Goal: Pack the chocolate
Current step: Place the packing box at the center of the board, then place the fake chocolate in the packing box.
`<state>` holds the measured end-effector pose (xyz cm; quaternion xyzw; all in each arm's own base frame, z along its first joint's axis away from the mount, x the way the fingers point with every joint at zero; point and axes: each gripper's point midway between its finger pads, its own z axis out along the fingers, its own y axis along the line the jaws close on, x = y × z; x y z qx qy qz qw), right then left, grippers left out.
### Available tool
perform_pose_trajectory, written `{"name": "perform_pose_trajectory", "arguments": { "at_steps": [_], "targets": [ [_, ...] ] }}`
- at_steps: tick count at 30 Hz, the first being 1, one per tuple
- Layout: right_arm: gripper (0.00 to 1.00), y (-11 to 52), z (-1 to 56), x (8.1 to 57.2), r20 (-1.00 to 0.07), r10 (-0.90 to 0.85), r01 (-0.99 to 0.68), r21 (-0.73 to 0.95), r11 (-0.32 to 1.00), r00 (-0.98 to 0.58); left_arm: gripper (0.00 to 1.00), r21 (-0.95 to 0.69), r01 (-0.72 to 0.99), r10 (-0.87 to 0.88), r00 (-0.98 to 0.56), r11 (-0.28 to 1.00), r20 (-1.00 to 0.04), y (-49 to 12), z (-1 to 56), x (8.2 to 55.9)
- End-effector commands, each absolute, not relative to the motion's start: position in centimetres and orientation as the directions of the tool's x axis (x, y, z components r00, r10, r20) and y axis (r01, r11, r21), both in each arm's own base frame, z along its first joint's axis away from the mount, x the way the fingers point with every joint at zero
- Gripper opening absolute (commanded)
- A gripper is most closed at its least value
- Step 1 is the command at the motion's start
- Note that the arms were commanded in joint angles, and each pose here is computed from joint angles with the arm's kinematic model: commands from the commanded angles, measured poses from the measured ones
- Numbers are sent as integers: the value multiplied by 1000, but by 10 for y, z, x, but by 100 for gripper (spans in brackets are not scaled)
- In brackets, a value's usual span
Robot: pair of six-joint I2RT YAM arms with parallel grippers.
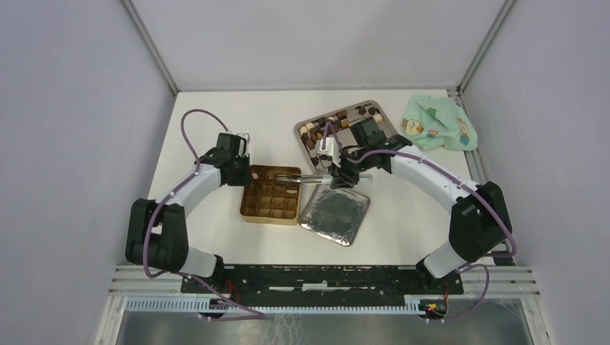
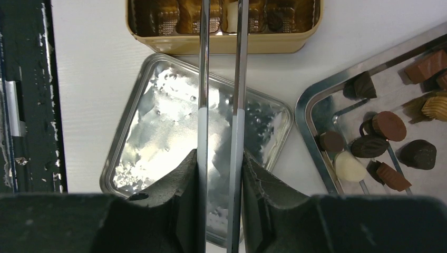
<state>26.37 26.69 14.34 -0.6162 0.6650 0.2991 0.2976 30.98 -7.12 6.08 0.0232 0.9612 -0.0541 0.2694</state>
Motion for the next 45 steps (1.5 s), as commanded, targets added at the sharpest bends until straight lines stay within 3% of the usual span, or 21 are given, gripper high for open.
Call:
{"name": "perform_pose_trajectory", "arguments": {
  "at_steps": [1, 13, 20, 28, 33, 40, 45],
  "targets": [
    [0, 271, 139, 284, -745, -666, -994, -40, 99, -36, 14, -164, 72, -30, -838, 984, -545, -87, 74, 325],
    [3, 276, 125, 285, -717, -695, -994, -26, 102, -53, 51, -164, 6, -97, -781, 986, -616, -77, 117, 321],
    [24, 280, 123, 282, -717, -694, -995, -12, 99, -60, 54, -277, -3, -211, -657, 961, -724, -82, 173, 306],
    [44, 281, 124, 283, -718, -692, -994, -8, 105, -68, 69, -434, 36, -373, -451, 900, -811, -84, 248, 277],
    [45, 282, 126, 282, -725, -684, -994, 4, 105, -75, 80, -539, 79, -475, -377, 839, -795, -89, 271, 257],
    [34, 285, 152, 275, -785, -615, -996, 26, 82, -71, 98, -672, 149, -617, -293, 725, -730, -96, 291, 235],
    [33, 282, 177, 274, -835, -545, -996, 46, 72, -77, 100, -714, 193, -662, -271, 673, -698, -100, 306, 225]
  ]
}}
